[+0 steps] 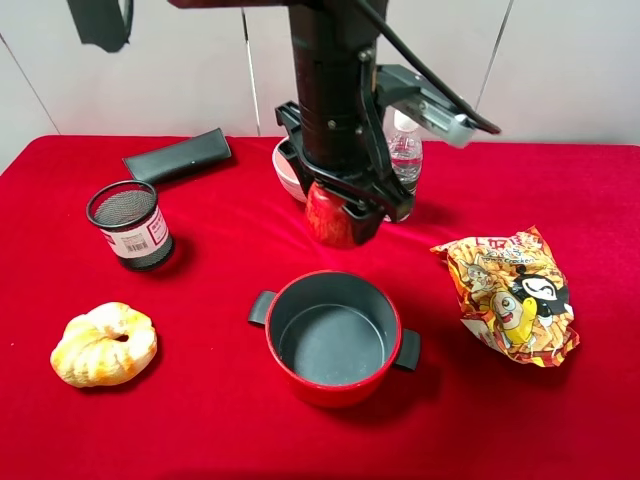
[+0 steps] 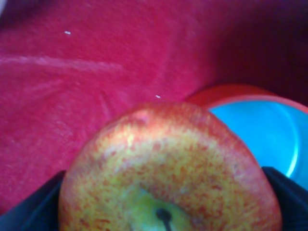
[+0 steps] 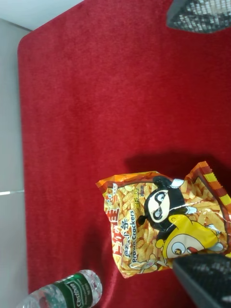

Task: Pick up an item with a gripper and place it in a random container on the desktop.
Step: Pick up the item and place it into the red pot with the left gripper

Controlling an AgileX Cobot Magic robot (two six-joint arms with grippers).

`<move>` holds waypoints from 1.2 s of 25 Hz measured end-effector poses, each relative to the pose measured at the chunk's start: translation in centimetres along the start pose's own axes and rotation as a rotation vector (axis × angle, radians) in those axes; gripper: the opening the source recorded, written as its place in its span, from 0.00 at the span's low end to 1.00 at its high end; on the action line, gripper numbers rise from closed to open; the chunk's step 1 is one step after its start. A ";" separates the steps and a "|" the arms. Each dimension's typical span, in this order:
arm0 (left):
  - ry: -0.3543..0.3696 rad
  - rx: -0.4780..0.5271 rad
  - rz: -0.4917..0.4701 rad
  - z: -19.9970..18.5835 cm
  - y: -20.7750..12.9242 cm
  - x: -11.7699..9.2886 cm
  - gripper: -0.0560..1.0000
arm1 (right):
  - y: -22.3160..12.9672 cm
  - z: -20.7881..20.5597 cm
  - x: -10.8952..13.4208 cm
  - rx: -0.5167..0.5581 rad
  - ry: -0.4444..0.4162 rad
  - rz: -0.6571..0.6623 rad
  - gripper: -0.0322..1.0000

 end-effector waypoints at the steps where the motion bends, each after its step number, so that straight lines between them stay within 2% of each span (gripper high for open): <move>1: -0.006 0.005 0.000 0.0 0.0 -0.4 0.73 | 0.0 0.0 0.0 0.000 0.000 0.000 0.70; 10: -0.026 0.015 0.053 -0.1 0.4 -3.4 0.73 | 0.0 0.0 0.0 0.000 0.000 0.000 0.70; 17: -0.037 0.064 0.073 1.2 -0.2 -5.3 0.73 | 0.0 0.0 0.0 0.000 0.000 0.000 0.70; 30: -0.064 0.122 0.057 5.6 -2.5 -6.2 0.73 | 0.0 0.0 0.0 0.000 0.000 0.000 0.70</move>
Point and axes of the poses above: a point on each arm's last joint axis where the gripper is mounted, z pointing out along that axis toward the gripper, x along the wrist's bending axis when the last joint is at zero, y = z × x, the point moved 1 cm from there along z, pointing out along that axis toward the gripper, and after that the axes turned 11 degrees about z, right-handed, at the moved point
